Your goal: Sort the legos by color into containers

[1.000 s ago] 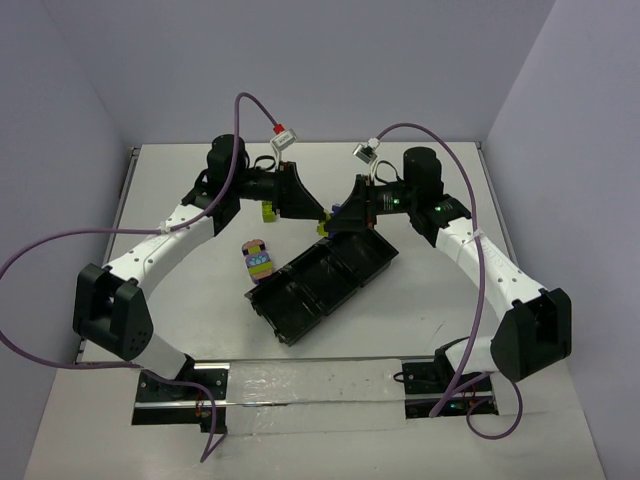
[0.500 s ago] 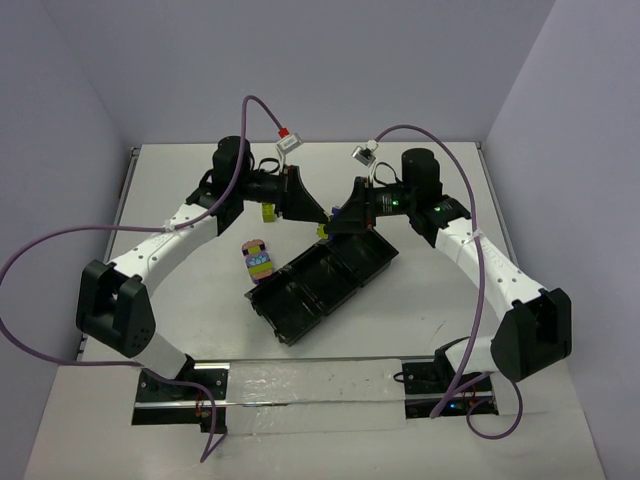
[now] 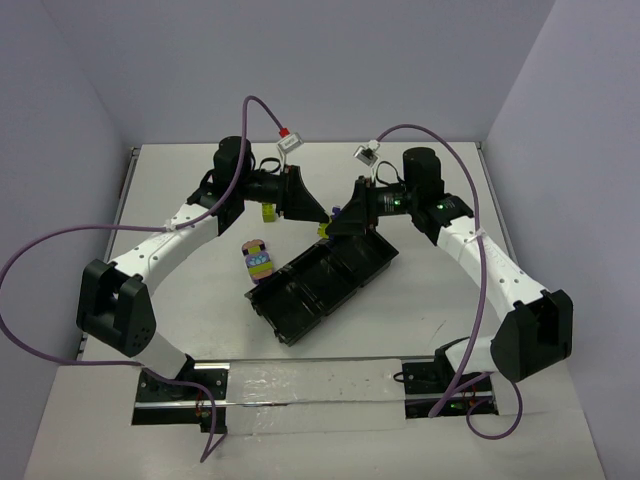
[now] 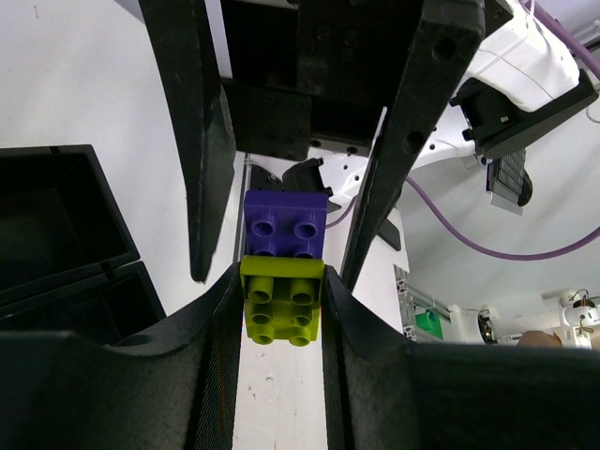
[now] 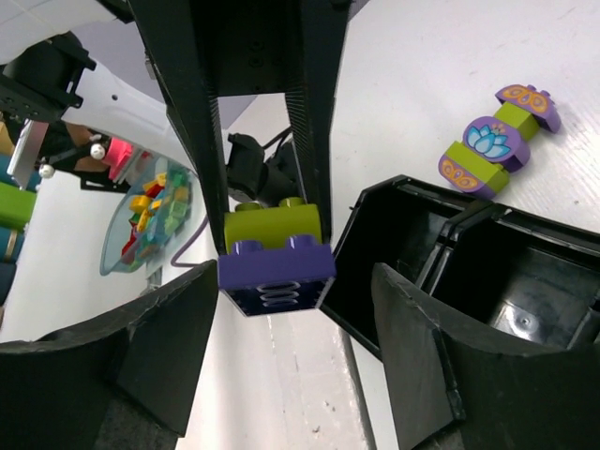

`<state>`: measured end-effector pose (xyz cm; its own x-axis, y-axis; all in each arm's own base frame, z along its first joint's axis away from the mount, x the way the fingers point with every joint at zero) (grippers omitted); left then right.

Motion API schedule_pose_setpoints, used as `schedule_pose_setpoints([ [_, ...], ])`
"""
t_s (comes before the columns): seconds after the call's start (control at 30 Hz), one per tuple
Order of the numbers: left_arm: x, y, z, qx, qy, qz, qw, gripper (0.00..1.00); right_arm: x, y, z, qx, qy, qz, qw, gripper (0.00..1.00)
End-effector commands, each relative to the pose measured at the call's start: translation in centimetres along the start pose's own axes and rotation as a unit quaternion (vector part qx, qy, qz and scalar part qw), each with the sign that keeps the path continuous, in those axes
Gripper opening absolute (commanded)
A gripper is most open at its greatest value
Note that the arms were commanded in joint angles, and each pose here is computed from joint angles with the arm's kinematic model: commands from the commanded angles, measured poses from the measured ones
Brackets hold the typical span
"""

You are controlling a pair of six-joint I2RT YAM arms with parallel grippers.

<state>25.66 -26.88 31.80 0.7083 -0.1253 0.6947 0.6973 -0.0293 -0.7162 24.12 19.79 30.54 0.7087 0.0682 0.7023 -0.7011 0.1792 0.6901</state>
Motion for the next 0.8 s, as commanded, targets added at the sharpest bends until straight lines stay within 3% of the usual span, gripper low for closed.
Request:
schedule_pose_setpoints([
  [0.0, 1.1, -1.6, 0.0, -0.023, -0.007, -0.035, 0.999, 0.00, 1.8, 1.8, 2.1, 0.003, -0.033, 0.046, 0.998, 0.74],
  [0.47, 1.3, -1.8, 0.0, -0.029, -0.009, -0.040, 0.999, 0.00, 3.5, 2.1, 2.6, 0.052, -0.069, 0.038, 0.996, 0.71],
  [0.67, 1.3, -1.7, -0.1, -0.032, -0.010, -0.038, 0.999, 0.00, 3.4, 1.7, 2.4, 0.049, -0.067, 0.033, 0.996, 0.61],
  [0.77, 1.3, -1.7, -0.1, -0.033, -0.011, -0.039, 0.999, 0.00, 3.2, 1.6, 2.3, 0.050, -0.064, 0.030, 0.996, 0.61],
])
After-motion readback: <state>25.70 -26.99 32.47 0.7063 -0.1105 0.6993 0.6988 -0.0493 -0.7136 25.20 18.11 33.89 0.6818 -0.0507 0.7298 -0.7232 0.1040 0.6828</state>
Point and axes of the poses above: each gripper's point midway between its finger pads, its own z axis back along the fingers, its own y axis along the line the jaws close on, x = y × z, the point moved 7 cm from there along z, back along the fingers, and after that the axes turned 1 degree about -z, right-handed, at the moved point
